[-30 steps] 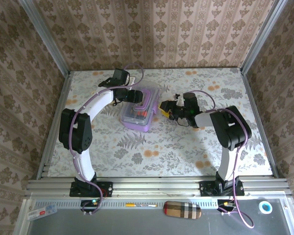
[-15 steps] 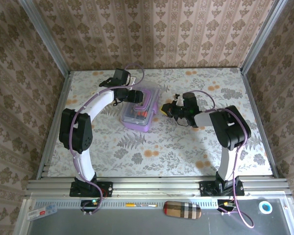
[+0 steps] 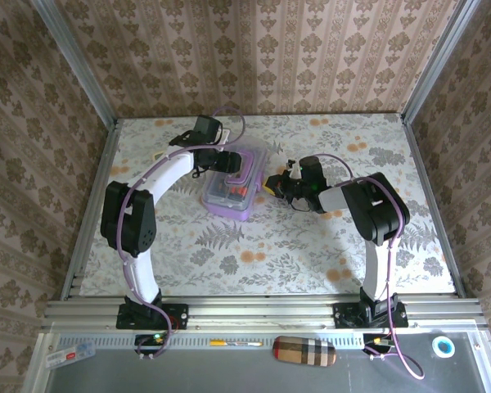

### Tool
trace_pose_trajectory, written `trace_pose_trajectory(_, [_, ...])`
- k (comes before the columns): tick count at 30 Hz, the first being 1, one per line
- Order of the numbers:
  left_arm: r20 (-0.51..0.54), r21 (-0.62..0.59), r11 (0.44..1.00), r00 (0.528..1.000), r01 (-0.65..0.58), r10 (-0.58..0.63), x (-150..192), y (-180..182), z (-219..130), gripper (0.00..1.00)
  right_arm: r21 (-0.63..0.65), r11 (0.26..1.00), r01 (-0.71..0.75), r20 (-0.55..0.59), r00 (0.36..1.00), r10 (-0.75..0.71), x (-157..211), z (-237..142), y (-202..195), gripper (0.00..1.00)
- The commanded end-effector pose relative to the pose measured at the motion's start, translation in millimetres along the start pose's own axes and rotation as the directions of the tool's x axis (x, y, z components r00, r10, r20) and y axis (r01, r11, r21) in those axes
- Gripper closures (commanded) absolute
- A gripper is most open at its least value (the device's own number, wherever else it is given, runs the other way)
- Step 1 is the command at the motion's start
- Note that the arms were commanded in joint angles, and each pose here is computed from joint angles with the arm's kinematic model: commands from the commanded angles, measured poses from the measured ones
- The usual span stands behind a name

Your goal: Pack the tool kit

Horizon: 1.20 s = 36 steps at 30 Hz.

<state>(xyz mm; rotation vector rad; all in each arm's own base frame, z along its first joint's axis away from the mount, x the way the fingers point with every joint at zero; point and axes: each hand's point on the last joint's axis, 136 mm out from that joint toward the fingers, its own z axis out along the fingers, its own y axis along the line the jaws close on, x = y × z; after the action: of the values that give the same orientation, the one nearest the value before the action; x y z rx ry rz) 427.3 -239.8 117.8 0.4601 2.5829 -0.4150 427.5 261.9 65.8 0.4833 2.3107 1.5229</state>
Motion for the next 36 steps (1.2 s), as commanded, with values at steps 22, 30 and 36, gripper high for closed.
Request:
trace_pose_trajectory(22, [-0.479, -0.018, 0.992, 0.87, 0.123, -0.117, 145, -7, 58, 0.72, 0.007, 0.999, 0.032, 0.008, 0.999, -0.032, 2, 1, 8, 0.78])
trace_pose_trajectory(30, [-0.436, -0.015, 0.988, 0.888, 0.156, -0.146, 129, -7, 52, 0.72, 0.192, 0.979, 0.068, 0.082, 0.993, -0.085, -1, -71, -25, 0.53])
trace_pose_trajectory(36, [-0.372, 0.006, 0.979, 0.909, 0.206, -0.189, 111, -18, 40, 0.66, 0.313, 0.939, 0.143, 0.103, 0.978, -0.183, 10, -120, -27, 0.45])
